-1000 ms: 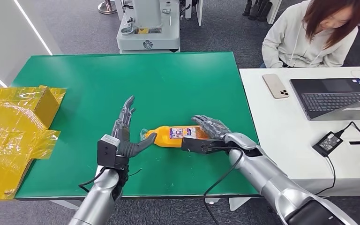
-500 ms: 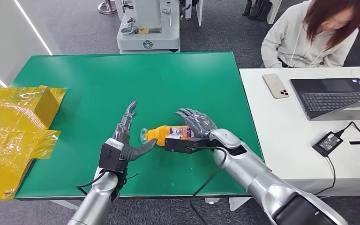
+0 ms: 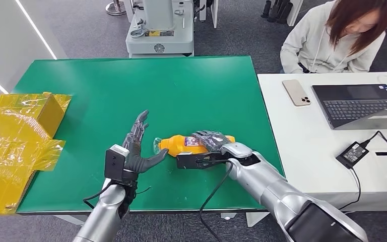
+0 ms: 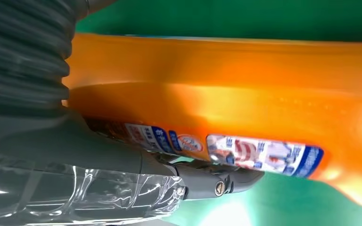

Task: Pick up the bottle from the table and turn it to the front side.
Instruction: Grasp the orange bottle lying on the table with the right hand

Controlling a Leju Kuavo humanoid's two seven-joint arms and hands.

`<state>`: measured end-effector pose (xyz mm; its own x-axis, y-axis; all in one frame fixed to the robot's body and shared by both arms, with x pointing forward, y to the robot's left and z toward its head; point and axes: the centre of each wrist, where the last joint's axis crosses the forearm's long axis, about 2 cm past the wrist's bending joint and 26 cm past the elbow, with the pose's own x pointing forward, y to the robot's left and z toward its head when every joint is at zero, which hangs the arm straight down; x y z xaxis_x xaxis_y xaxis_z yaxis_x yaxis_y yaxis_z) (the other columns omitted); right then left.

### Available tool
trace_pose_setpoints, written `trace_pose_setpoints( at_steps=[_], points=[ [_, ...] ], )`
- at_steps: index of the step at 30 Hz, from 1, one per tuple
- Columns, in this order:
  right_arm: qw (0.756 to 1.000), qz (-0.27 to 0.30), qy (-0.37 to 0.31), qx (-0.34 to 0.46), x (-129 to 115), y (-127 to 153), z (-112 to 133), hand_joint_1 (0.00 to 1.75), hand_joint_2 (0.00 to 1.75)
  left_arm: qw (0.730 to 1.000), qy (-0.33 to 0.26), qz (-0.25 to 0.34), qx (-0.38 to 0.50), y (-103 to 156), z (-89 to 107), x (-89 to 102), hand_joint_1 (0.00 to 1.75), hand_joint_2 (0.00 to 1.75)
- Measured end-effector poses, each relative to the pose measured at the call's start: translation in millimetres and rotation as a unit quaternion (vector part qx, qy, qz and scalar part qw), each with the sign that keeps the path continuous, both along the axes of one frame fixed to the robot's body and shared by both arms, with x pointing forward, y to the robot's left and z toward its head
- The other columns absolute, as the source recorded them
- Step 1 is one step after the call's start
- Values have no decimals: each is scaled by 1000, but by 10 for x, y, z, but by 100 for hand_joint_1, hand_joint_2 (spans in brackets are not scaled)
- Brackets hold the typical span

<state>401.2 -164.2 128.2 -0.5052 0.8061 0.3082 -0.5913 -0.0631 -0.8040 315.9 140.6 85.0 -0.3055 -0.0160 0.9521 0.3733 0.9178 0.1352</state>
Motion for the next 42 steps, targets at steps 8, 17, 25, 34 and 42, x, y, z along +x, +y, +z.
trace_pose_setpoints(
  at_steps=[8, 17, 25, 34, 42],
  points=[
    [1000, -14, -2, -24, 14, -28, -7, 175, 175, 1000, 11, 0, -7, 5, -11, -8, 0, 175],
    [999, -17, -12, -29, 27, -103, -25, 175, 175, 1000, 10, 7, -12, 41, -34, -8, 0, 175],
    [997, -3, -18, 70, 15, -187, -57, 175, 175, 1000, 1, 20, -6, 92, -81, -32, 0, 175],
    [941, -20, -15, 339, -346, -195, -287, 175, 175, 997, -15, 81, 14, 235, -197, -115, 0, 175],
    [899, -50, -45, 433, -668, -165, -386, 175, 175, 994, -19, 105, 21, 317, -227, -146, 0, 175]
  ],
)
